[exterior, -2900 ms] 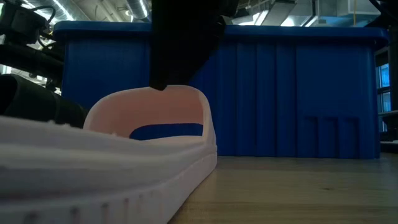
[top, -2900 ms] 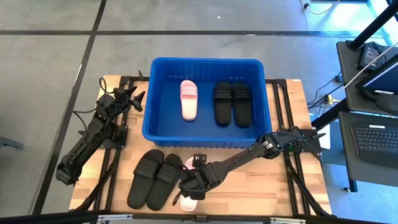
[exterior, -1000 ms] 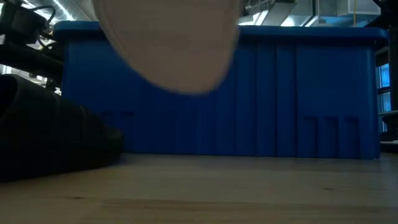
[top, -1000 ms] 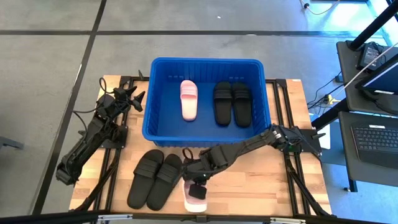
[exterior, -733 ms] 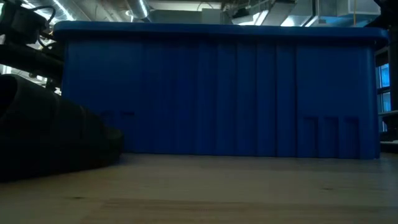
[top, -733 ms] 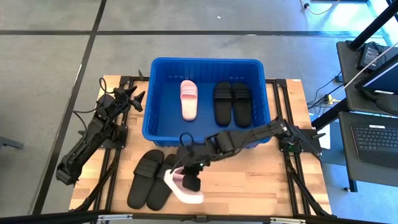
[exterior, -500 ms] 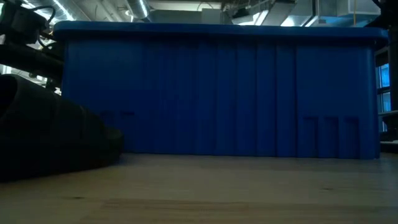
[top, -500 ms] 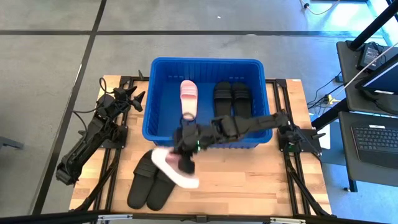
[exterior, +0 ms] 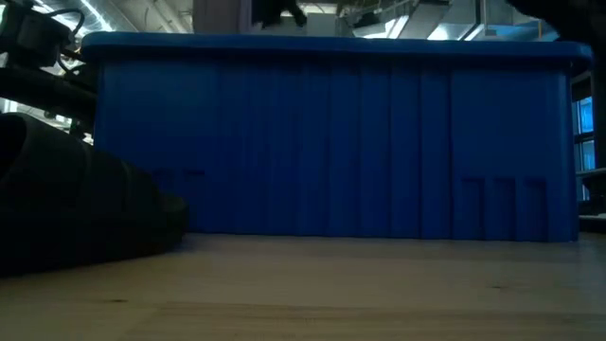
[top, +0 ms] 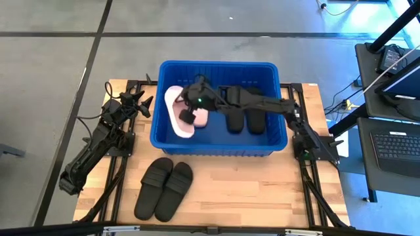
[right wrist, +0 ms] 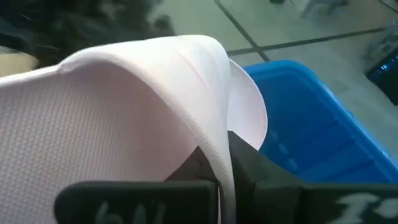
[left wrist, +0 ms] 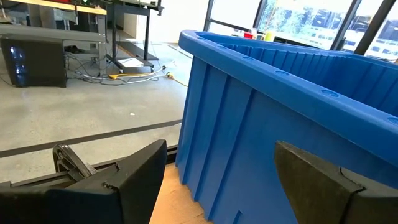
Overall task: Pick and place slides into bin
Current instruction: Put the pink slipper into the blue bin
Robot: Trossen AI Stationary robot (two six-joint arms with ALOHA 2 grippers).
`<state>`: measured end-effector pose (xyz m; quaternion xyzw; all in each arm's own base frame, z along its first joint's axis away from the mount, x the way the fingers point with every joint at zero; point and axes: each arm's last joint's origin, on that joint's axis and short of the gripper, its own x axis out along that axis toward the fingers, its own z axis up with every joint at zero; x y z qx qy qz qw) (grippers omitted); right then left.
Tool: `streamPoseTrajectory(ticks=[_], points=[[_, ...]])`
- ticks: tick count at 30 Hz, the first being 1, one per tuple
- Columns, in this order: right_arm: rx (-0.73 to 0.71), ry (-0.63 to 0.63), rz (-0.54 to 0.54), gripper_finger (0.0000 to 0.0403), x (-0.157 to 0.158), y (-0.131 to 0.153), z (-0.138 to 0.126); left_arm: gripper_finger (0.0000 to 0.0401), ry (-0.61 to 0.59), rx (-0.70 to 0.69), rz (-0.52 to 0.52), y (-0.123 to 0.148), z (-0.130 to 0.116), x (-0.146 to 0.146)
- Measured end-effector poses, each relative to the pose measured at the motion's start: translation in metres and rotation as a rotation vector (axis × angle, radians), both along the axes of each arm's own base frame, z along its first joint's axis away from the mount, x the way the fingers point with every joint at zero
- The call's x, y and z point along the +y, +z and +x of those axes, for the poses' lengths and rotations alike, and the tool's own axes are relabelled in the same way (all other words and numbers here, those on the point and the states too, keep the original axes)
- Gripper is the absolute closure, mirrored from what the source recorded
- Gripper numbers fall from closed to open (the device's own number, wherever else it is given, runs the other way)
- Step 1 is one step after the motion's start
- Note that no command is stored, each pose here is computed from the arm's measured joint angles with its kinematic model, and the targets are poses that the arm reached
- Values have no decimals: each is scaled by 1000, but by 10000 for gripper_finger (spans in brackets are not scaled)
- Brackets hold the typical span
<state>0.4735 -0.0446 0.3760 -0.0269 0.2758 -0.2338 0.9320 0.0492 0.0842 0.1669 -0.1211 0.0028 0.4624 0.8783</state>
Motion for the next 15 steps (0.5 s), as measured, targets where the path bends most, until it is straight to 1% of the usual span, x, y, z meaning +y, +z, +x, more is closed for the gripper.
streamPoseTrajectory(ticks=[5, 8, 10, 15], points=[[93, -66, -32, 387, -45, -30, 10, 111, 1, 0, 0, 0, 0, 0], [138, -79, -67, 387, -66, -50, 19, 111, 6, 1, -1, 0, 0, 0], [174, -71, -82, 387, -76, -65, 24, 111, 7, 2, -2, 0, 0, 0], [250, -110, -131, 387, -97, -94, 32, 111, 7, 1, -2, 0, 0, 0]])
